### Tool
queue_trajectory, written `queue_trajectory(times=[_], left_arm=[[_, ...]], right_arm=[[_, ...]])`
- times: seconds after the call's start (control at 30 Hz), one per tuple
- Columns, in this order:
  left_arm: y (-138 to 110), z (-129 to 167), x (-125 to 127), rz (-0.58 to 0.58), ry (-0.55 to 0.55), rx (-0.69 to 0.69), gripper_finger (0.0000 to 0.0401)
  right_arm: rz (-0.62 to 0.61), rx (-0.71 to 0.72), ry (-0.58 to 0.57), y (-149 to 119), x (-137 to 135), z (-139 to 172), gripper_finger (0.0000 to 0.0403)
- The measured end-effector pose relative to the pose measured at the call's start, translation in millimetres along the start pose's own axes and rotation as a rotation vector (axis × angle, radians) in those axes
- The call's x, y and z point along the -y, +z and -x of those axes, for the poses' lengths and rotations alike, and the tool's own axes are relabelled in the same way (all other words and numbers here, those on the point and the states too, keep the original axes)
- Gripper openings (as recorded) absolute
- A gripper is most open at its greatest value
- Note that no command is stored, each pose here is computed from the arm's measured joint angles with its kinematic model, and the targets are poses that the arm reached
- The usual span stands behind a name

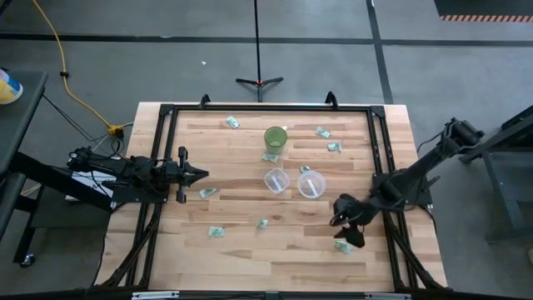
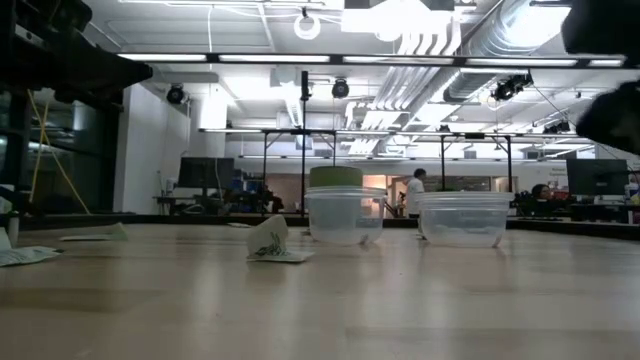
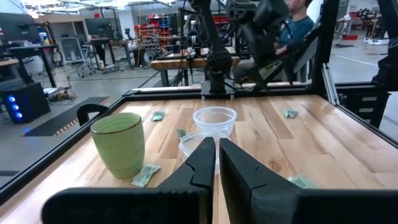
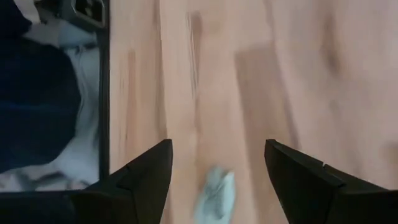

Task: Pick and place items into bin
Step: Put the stevia packet into the right transparent bin

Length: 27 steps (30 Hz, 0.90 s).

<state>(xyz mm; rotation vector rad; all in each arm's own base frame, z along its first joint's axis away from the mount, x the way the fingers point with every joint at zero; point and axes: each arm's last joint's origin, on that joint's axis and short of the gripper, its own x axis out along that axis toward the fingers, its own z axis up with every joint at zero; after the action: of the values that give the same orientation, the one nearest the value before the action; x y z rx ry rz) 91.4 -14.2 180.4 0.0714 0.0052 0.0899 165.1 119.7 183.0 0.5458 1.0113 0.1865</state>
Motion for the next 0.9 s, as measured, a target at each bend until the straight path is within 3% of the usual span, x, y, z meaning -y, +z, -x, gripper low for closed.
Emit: queue_trajectory(times=[0.13,0.3,0.6,0.9], left_arm=[[-0.1,0.0,0.0,-0.001,0.0,-0.001,0.006],[-1.6,0.0,0.1,-0.007,-0.001,-0.016,0.006],[-1.6,0.0,0.1,-0.008,-0.001,-0.015,0.006],[-1.5,0.0,0.1,-0.008,0.0,-0.015,0.006]], right_arm=[[-0.09,-0.075,-0.002,-10.4,-5.1,-12.7,0.0243],[-0.111,-0.092,0.03,-20.2,-15.9,-27.1,0.0243],[-0.145,-0.17,-0.102,-40.8,-10.6,-55.6,0.0242],[-0.221,-0.181,-0.126,-44.3,-10.0,-62.4,0.0242]])
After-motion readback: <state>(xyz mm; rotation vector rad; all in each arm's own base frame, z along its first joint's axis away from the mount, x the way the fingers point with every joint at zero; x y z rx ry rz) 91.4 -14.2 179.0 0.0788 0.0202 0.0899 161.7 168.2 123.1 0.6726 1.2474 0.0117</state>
